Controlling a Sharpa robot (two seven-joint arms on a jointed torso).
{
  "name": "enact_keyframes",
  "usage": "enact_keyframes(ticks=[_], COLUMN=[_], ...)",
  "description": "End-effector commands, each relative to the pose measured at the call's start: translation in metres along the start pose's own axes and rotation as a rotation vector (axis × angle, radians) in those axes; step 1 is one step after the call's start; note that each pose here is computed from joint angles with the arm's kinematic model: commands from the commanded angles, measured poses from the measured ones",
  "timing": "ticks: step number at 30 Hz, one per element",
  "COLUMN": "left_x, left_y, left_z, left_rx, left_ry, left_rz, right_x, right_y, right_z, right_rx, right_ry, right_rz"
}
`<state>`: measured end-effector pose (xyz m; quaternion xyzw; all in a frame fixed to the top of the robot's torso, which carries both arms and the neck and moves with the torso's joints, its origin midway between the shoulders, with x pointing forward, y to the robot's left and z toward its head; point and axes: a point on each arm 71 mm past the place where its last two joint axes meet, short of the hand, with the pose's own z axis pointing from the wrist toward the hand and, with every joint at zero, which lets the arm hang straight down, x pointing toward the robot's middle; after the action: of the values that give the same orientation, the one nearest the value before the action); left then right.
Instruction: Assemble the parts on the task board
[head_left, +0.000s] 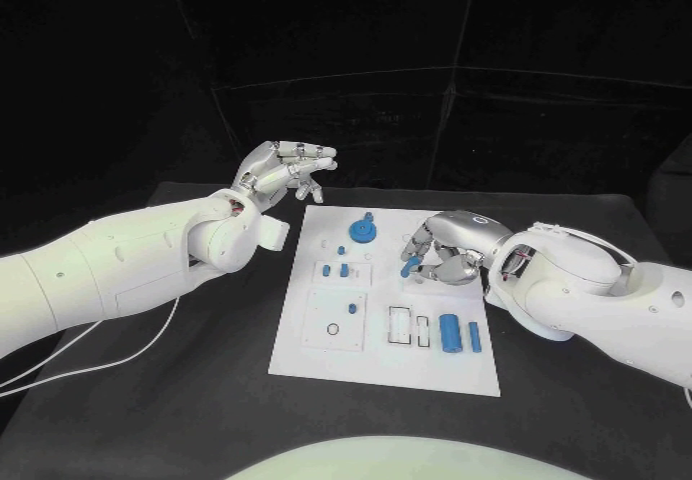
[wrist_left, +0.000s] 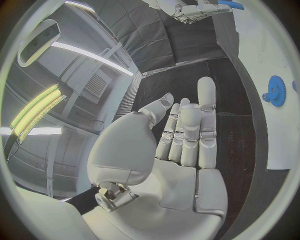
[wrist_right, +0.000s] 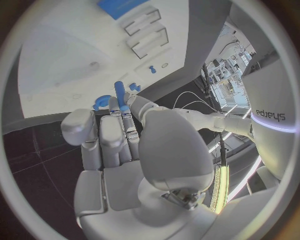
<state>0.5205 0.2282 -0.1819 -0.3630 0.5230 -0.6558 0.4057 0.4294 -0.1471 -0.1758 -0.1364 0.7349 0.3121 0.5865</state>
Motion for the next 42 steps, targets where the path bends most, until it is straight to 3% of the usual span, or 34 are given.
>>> enact_keyframes(ticks=[1, 11, 17, 25, 42], left_x=[0.0010, 0.0033, 0.0037, 0.0038, 0.0048], left_y=[-0.0011, -0.0010, -0.0010, -0.0009, -0.0005], left_z=[0.0003, 0.0010, 0.0012, 0.0014, 0.0023], left_rx=[0.005, 0.006, 0.006, 0.006, 0.006], left_ry=[0.010, 0.015, 0.015, 0.016, 0.018], left_rz=[-0.009, -0.011, -0.012, -0.012, -0.013], right_x=[-0.003, 0.019, 0.043, 0.062, 0.079], right_y=[0.016, 0.065, 0.083, 0.089, 0.089], right_z=[0.003, 0.030, 0.040, 0.046, 0.053], right_rx=[-0.059, -0.212, -0.258, -0.267, -0.250], right_ry=[-0.032, 0.015, 0.091, 0.157, 0.187], right_rz=[0.081, 0.075, 0.064, 0.028, -0.024])
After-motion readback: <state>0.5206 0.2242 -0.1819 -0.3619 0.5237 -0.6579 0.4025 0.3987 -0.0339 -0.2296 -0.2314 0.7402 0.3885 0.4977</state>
